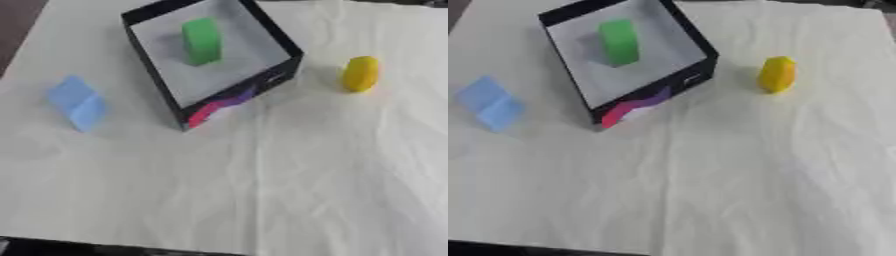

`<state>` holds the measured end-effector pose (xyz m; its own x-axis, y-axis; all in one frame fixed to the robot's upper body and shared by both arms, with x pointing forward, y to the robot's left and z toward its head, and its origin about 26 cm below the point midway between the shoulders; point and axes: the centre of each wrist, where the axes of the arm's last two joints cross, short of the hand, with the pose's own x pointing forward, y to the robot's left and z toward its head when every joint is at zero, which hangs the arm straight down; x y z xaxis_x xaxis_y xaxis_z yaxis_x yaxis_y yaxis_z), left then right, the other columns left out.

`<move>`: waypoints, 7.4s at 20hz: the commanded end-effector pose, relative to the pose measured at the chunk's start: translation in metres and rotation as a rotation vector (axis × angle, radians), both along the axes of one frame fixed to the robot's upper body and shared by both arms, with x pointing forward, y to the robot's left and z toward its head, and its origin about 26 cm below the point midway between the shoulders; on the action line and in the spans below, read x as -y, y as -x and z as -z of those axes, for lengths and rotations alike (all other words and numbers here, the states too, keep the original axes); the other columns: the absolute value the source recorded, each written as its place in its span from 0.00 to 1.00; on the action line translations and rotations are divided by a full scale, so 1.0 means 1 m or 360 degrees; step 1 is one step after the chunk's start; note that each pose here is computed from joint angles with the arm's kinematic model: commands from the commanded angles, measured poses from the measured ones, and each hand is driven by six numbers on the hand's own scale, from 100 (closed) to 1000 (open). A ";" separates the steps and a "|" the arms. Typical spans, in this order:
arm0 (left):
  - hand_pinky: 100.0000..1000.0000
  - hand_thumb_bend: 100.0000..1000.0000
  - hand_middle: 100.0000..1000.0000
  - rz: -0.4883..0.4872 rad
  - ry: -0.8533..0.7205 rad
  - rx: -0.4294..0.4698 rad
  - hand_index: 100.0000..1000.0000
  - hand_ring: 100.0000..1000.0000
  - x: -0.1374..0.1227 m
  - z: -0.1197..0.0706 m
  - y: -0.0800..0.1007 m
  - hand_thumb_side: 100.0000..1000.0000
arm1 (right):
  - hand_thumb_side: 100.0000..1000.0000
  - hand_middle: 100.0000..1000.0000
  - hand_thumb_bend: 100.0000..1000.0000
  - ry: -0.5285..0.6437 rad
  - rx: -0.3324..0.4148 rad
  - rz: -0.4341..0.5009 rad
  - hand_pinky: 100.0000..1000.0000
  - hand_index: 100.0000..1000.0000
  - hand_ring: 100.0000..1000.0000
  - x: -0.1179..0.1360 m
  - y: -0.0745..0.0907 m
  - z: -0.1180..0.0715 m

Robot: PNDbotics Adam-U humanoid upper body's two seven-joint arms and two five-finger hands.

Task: Pick up objects on the table and place them in the box.

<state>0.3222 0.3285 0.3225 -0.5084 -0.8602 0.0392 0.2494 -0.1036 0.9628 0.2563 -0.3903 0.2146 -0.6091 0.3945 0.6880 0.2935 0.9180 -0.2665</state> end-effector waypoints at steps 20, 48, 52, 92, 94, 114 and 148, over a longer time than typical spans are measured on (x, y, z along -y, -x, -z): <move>0.85 0.79 0.77 0.0235 -0.0500 0.0183 0.85 0.84 -0.006 0.020 -0.022 0.00 | 0.28 0.77 0.00 0.0067 -0.0016 0.0040 0.96 0.84 0.82 -0.002 0.003 -0.002; 0.84 0.78 0.78 0.0494 -0.0460 0.0248 0.84 0.84 0.034 0.012 -0.054 0.00 | 0.31 0.76 0.00 0.0054 -0.0052 0.0082 0.96 0.84 0.82 -0.004 0.003 0.003; 0.84 0.77 0.78 0.0526 -0.0518 0.0236 0.84 0.84 0.036 0.015 -0.060 0.00 | 0.31 0.76 0.00 0.0055 -0.0055 0.0084 0.96 0.83 0.81 -0.004 0.003 0.003; 0.82 0.77 0.79 0.0544 -0.0527 0.0305 0.85 0.84 0.020 0.036 -0.080 0.00 | 0.38 0.76 0.00 0.0078 -0.0098 0.0085 0.97 0.83 0.81 -0.007 0.003 0.008; 0.83 0.77 0.80 0.0543 -0.0536 0.0280 0.84 0.84 0.020 0.038 -0.082 0.00 | 0.38 0.76 0.00 0.0075 -0.0098 0.0085 0.97 0.83 0.81 -0.007 0.003 0.008; 0.81 0.73 0.77 0.0541 -0.0490 0.0183 0.82 0.82 0.024 0.054 -0.100 0.00 | 0.40 0.76 0.00 0.0064 -0.0109 0.0094 0.97 0.83 0.81 -0.008 0.002 0.009; 0.71 0.55 0.49 0.0543 0.0051 0.0976 0.55 0.64 0.139 -0.108 -0.097 0.00 | 0.36 0.76 0.00 0.0106 -0.0040 -0.0059 0.97 0.83 0.81 -0.015 -0.007 -0.015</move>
